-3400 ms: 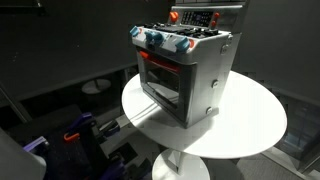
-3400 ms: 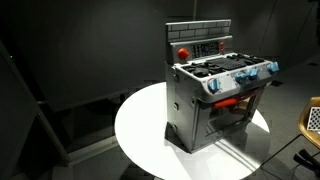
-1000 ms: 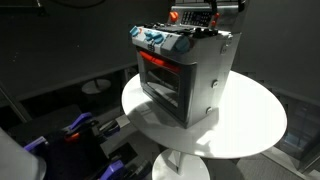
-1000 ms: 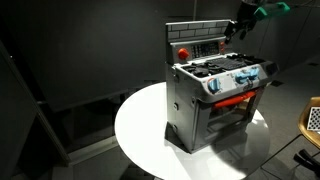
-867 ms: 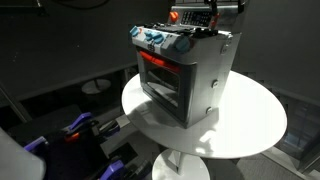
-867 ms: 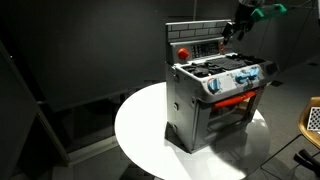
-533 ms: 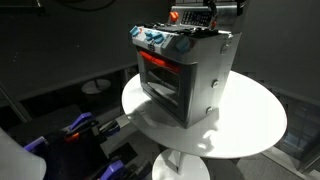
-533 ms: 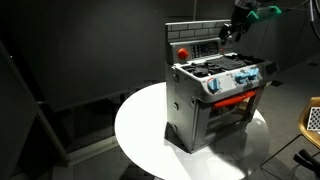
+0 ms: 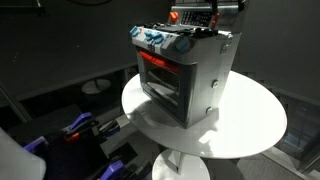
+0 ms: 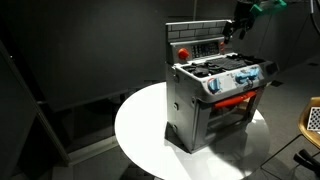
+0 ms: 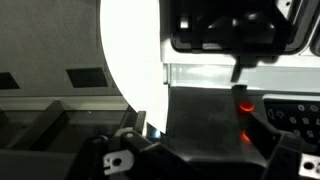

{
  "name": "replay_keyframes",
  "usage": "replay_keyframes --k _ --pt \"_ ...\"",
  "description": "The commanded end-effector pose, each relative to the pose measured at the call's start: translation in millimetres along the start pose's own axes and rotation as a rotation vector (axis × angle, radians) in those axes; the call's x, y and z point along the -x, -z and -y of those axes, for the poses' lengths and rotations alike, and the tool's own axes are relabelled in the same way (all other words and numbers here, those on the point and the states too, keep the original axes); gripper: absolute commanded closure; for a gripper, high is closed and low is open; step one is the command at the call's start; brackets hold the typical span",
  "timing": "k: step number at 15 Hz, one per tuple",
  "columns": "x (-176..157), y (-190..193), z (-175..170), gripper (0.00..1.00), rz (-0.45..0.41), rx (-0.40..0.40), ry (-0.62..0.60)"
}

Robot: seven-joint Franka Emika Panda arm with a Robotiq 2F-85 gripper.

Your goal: Press the orange button on the stove

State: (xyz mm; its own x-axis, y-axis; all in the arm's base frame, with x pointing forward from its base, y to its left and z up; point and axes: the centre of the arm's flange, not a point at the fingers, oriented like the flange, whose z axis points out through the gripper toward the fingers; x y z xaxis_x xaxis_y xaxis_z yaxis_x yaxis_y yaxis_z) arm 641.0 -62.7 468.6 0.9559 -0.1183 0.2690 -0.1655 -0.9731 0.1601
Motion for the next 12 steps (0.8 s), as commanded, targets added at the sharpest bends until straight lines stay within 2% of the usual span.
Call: replay_keyframes --k 1,7,12 --pt "2 30 -10 0.00 0.071 0.012 0.000" --pt "25 61 -23 0.00 0.252 0.045 0.034" --pt "58 84 -28 0.00 0.311 0.027 0.100"
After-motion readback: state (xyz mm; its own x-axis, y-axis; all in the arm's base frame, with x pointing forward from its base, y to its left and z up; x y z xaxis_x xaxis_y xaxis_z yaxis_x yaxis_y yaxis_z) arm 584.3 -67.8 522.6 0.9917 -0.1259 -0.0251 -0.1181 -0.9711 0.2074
